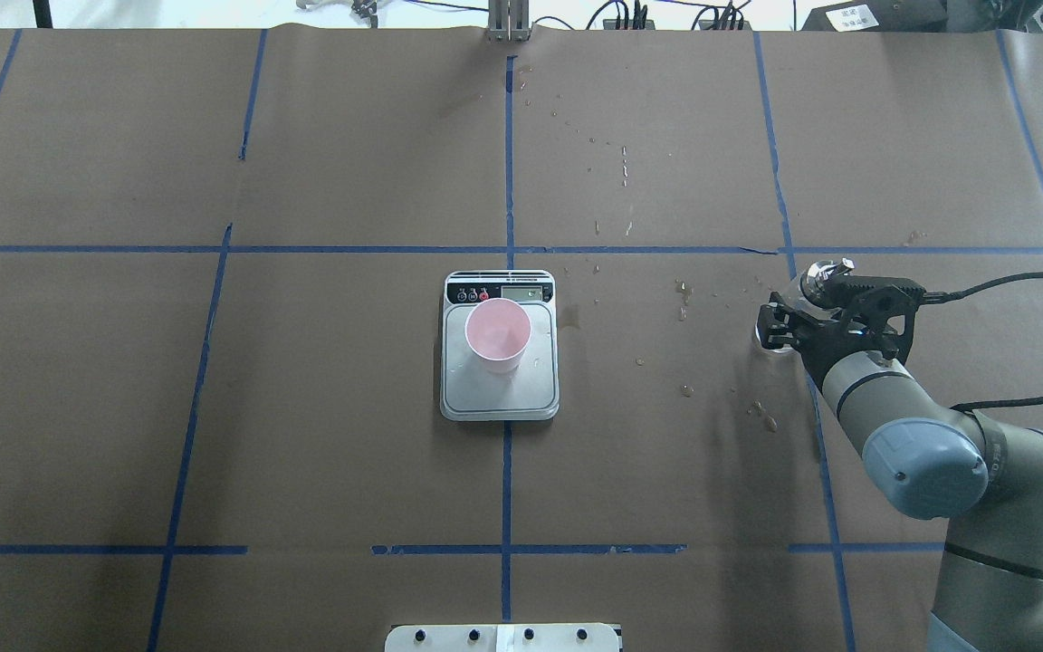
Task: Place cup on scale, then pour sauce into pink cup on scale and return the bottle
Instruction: 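Lower the sauce bottle onto the table with the right gripper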
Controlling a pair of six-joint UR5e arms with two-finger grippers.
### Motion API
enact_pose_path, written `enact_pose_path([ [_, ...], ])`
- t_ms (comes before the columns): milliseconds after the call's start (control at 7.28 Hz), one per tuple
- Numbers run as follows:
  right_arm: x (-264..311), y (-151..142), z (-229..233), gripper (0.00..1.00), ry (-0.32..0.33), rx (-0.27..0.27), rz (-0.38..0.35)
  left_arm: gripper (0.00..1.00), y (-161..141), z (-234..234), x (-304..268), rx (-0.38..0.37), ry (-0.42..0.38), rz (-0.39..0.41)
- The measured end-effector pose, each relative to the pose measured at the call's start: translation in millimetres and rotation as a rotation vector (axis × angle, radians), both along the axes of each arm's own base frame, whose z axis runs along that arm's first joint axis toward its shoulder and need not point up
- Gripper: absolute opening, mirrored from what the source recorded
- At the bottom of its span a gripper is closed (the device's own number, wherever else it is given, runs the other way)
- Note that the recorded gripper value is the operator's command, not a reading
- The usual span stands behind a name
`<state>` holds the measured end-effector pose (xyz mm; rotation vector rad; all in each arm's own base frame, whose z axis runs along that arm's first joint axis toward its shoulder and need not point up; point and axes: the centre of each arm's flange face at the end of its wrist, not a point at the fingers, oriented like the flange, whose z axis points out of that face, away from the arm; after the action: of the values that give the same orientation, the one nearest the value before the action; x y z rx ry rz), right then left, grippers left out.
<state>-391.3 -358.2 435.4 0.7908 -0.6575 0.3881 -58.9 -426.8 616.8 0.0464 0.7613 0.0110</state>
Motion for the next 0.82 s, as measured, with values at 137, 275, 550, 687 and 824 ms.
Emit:
enact_pose_path([
  [137, 0.2, 0.0, -0.6, 0.48, -0.001, 0.000, 0.000, 1.00, -0.3, -0.3, 0.0, 0.001, 0.000, 0.000],
  [275, 0.3, 0.1, -1.1, 0.74, -0.002, 0.000, -0.002, 1.00, -0.7, -0.8, 0.0, 0.005, 0.000, 0.000],
  [550, 0.3, 0.1, -1.1, 0.93, 0.000, 0.001, -0.004, 1.00, -1.4, -1.0, -0.1, 0.015, -0.001, -0.001],
  [687, 0.2, 0.1, -0.7, 0.99, 0.003, 0.002, -0.006, 1.00, -1.4, -0.8, -0.1, 0.016, -0.001, -0.001],
  [824, 0.1, 0.1, -0.3, 1.00, 0.007, 0.003, -0.008, 1.00, -1.4, -0.7, -0.1, 0.017, -0.001, -0.001],
])
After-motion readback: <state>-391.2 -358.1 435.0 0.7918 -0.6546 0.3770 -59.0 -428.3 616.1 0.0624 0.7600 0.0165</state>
